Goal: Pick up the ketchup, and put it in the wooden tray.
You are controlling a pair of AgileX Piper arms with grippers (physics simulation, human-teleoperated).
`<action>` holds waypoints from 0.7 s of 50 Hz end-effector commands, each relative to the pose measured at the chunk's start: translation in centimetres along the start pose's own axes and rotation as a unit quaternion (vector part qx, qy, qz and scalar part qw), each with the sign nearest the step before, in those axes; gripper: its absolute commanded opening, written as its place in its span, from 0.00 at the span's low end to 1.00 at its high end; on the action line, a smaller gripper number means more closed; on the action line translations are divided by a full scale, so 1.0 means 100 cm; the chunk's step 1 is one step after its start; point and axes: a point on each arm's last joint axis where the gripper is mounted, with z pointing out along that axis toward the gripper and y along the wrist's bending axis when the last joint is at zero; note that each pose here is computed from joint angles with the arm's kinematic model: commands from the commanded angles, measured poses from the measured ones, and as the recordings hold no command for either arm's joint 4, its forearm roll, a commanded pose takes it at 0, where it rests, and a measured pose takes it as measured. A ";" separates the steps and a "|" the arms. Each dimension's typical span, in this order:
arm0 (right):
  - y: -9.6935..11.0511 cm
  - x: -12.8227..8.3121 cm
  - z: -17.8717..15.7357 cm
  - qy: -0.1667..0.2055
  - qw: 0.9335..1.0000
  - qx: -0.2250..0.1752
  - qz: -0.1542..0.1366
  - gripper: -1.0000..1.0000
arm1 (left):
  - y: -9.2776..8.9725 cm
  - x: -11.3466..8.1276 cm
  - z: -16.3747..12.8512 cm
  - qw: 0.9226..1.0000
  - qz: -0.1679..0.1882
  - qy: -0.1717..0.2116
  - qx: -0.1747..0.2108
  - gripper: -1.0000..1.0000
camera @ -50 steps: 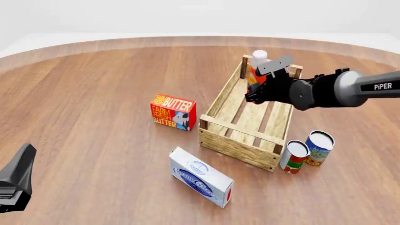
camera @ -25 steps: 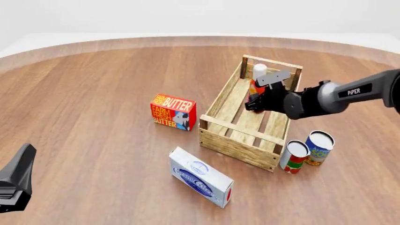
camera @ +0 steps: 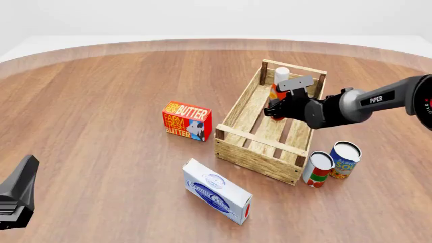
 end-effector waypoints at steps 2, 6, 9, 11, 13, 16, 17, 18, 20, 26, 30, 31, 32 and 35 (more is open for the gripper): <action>0.002 0.020 0.008 0.025 1.000 -0.007 -0.004 1.00 | 0.000 0.000 0.000 1.000 0.000 0.000 0.000 1.00; -0.001 0.020 0.006 0.024 1.000 -0.004 -0.001 1.00 | 0.000 0.000 0.000 1.000 0.000 0.000 0.000 1.00; -0.002 0.018 0.004 0.021 1.000 -0.003 0.000 1.00 | 0.000 0.000 0.000 1.000 0.000 0.000 0.000 1.00; -0.002 0.016 0.003 0.020 1.000 -0.002 0.000 1.00 | 0.000 0.000 0.000 1.000 0.000 0.000 0.000 1.00; -0.004 0.013 0.000 0.015 1.000 0.000 0.000 1.00 | 0.000 0.000 0.000 1.000 0.000 0.000 0.000 1.00; -0.003 0.009 -0.004 0.009 1.000 -0.001 0.003 1.00 | 0.000 0.000 0.000 1.000 0.000 0.000 0.000 1.00; -0.004 0.008 -0.006 0.007 1.000 0.000 0.004 1.00 | 0.000 0.000 0.000 1.000 0.000 0.000 0.000 1.00; -0.004 0.008 -0.006 0.007 1.000 0.000 0.004 1.00 | 0.000 0.000 0.000 1.000 0.000 0.000 0.000 1.00; -0.002 0.007 -0.008 0.005 1.000 -0.002 0.002 1.00 | 0.000 0.000 0.000 1.000 0.000 0.000 0.000 1.00; -0.005 0.003 -0.014 -0.002 1.000 0.001 0.002 1.00 | 0.000 0.000 0.000 1.000 0.000 0.000 0.000 1.00; -0.005 0.000 -0.019 -0.007 1.000 0.002 0.001 1.00 | 0.000 0.000 0.000 1.000 0.000 0.000 0.000 1.00; -0.005 -0.001 -0.021 -0.009 1.000 0.002 0.001 1.00 | 0.000 0.000 0.000 1.000 0.000 0.000 0.000 1.00; -0.005 -0.002 -0.023 -0.011 1.000 0.002 0.000 1.00 | 0.000 0.000 0.000 1.000 0.000 0.000 0.000 1.00; -0.003 -0.006 -0.027 -0.014 1.000 0.000 -0.002 1.00 | 0.000 0.000 0.000 1.000 0.000 0.000 0.000 1.00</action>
